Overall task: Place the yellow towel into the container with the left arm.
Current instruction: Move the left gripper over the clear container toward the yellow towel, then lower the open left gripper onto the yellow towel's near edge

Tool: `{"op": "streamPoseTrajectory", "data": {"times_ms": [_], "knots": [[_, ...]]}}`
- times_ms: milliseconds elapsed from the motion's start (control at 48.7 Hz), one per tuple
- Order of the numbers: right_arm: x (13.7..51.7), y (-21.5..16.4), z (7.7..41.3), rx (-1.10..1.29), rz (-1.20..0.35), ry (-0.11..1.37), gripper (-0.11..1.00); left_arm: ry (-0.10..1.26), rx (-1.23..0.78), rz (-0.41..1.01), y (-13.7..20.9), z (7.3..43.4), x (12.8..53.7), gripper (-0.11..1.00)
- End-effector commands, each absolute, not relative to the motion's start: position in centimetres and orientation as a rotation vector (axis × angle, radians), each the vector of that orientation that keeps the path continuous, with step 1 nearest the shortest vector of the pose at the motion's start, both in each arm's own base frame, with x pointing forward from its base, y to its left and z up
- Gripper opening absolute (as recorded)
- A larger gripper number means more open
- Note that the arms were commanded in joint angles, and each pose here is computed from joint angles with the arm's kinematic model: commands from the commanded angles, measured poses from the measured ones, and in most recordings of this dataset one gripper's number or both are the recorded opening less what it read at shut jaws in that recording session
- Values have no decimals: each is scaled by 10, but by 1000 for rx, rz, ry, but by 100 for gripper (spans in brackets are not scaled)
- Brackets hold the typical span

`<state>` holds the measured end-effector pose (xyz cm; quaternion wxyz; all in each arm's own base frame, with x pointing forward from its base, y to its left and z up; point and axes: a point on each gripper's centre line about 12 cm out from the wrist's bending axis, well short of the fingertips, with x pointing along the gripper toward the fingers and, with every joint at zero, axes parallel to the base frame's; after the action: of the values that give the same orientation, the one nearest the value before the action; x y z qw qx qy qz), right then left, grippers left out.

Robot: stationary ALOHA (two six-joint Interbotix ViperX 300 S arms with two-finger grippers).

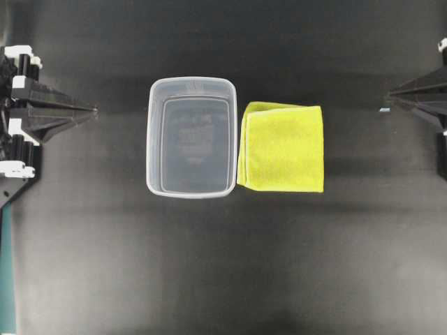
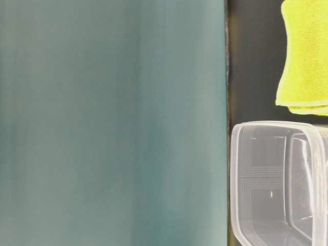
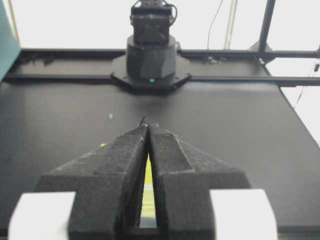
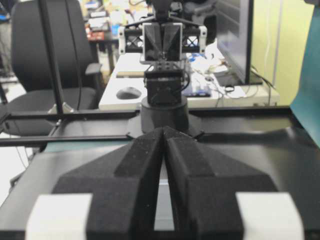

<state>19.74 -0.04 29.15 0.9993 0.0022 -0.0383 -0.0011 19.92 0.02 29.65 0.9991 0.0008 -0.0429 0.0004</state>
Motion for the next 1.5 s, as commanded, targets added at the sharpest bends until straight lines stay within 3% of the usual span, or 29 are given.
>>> {"op": "streamPoseTrajectory", "data": {"times_ms": [0,82,288,616,740,863,965,1150,1253,1479], "knots": [[200,0,300,20,1,-104,1,-53,14,19,5,309,214,6],[199,0,300,42,-1,-98,0,0,1,27,7,315,231,0],[196,-1,299,68,-6,-72,-1,91,12,22,7,329,276,0],[184,-6,284,77,-37,101,0,390,12,39,13,332,343,0],[176,-9,282,79,-56,133,19,483,11,44,15,328,366,1],[169,-9,281,80,-61,162,55,565,10,54,19,325,388,1],[163,-9,284,79,-60,148,75,610,38,53,23,322,404,14],[153,-9,293,78,-60,93,71,746,134,13,24,298,439,67],[151,-9,297,77,-61,73,72,835,148,1,26,279,461,88],[151,-9,298,77,-59,64,71,1005,145,-14,27,225,508,91]]}}
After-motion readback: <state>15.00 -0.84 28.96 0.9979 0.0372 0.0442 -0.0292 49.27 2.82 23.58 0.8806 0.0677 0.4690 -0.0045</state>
